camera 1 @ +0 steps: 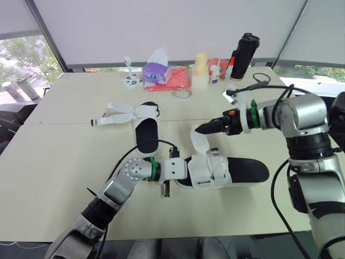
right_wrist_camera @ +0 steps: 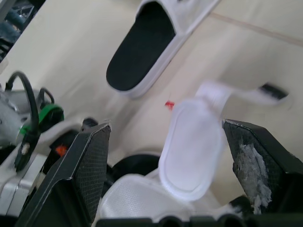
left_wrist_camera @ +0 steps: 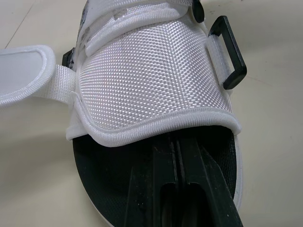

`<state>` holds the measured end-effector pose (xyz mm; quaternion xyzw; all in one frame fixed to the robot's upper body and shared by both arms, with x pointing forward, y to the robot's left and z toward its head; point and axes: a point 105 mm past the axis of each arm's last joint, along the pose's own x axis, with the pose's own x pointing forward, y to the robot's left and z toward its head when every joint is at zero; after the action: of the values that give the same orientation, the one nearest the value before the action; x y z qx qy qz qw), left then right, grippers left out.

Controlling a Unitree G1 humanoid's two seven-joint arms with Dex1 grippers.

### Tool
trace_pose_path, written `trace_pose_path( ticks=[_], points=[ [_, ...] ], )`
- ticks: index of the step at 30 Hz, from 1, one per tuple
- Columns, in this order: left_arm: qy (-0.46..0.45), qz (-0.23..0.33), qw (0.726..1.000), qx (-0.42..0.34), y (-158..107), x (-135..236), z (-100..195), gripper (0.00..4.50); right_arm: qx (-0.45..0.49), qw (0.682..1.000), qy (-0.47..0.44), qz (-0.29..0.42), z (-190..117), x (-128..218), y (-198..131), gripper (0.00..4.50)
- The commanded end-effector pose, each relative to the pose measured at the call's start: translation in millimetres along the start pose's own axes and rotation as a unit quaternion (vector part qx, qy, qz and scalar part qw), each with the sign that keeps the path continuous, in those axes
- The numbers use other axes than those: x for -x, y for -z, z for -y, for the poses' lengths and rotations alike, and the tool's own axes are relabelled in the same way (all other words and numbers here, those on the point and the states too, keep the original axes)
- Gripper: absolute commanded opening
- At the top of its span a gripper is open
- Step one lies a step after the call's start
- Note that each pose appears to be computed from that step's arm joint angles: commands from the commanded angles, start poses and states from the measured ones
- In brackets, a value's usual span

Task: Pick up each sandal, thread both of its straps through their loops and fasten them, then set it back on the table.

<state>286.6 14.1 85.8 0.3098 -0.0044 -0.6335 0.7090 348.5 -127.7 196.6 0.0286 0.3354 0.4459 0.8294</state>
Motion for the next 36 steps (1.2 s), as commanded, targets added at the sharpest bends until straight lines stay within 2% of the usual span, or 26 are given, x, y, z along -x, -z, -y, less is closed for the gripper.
trace_pose_path(
  ticks=[1,13,26,36],
  points=[
    [0.037,-0.045,0.998,0.028,25.6,-7.2,20.9,0.00,0.014,1.000,-0.003,0.006,-2.9,-1.7,-3.1,4.02],
    [0.031,-0.047,0.998,0.029,26.0,-6.5,19.4,0.00,-0.004,1.000,-0.005,-0.008,8.6,-16.3,7.9,4.02],
    [0.027,-0.046,0.998,0.026,25.5,-7.4,17.4,0.00,-0.054,0.994,-0.100,-0.004,-6.9,-44.7,2.0,4.02],
    [0.021,-0.045,0.998,0.028,25.4,-7.8,17.1,0.00,-0.077,0.988,-0.128,0.042,-10.1,-54.9,-25.7,4.02]
  ],
)
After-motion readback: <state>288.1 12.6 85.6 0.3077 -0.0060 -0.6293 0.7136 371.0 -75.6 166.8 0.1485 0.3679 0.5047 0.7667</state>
